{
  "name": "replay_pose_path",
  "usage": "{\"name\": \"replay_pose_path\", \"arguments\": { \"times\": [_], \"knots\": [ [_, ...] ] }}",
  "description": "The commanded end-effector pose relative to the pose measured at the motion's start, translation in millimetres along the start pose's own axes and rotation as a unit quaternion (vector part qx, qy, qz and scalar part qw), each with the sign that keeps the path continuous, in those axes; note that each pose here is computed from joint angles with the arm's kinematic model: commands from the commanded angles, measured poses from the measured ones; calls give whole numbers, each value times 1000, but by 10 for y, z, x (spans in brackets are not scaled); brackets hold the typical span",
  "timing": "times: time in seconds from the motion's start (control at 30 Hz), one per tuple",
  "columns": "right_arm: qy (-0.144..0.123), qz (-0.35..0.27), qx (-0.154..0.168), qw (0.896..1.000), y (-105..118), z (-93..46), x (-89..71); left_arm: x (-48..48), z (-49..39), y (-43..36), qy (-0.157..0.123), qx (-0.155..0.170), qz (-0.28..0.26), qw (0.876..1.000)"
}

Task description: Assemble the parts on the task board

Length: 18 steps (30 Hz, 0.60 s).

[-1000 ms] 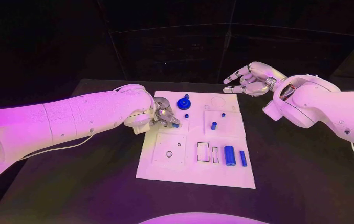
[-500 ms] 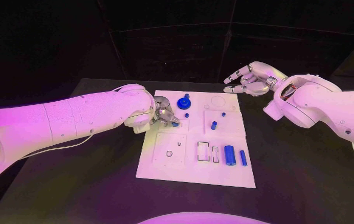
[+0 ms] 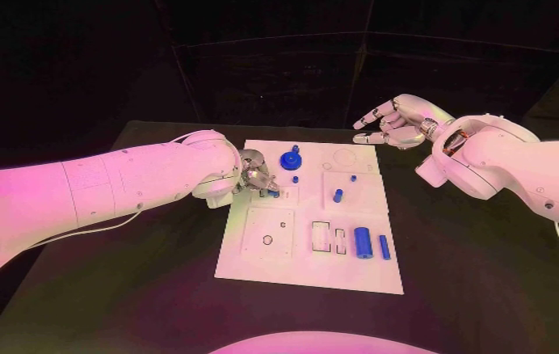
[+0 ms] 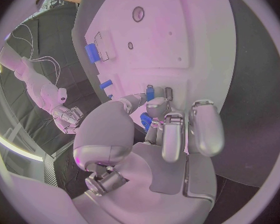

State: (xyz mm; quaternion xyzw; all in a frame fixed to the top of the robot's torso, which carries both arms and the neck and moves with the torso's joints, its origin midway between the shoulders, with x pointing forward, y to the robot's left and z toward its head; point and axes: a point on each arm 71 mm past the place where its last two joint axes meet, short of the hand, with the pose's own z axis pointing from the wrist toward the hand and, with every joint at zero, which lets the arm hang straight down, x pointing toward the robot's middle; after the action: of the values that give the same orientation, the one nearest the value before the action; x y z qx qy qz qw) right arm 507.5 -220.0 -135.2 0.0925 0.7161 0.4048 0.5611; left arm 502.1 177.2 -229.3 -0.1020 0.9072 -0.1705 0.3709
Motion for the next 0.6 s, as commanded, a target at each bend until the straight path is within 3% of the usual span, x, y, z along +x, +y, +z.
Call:
{"name": "replay_pose_path", "arguments": {
  "times": [0.03,0.6],
  "knots": [
    [0,-1,-2,1000,10,4,-9,21,4,30,9,-7,20,1000],
    [0,-1,-3,1000,12,3,-7,44,25,-13,21,-6,31,999]
  ]
}}
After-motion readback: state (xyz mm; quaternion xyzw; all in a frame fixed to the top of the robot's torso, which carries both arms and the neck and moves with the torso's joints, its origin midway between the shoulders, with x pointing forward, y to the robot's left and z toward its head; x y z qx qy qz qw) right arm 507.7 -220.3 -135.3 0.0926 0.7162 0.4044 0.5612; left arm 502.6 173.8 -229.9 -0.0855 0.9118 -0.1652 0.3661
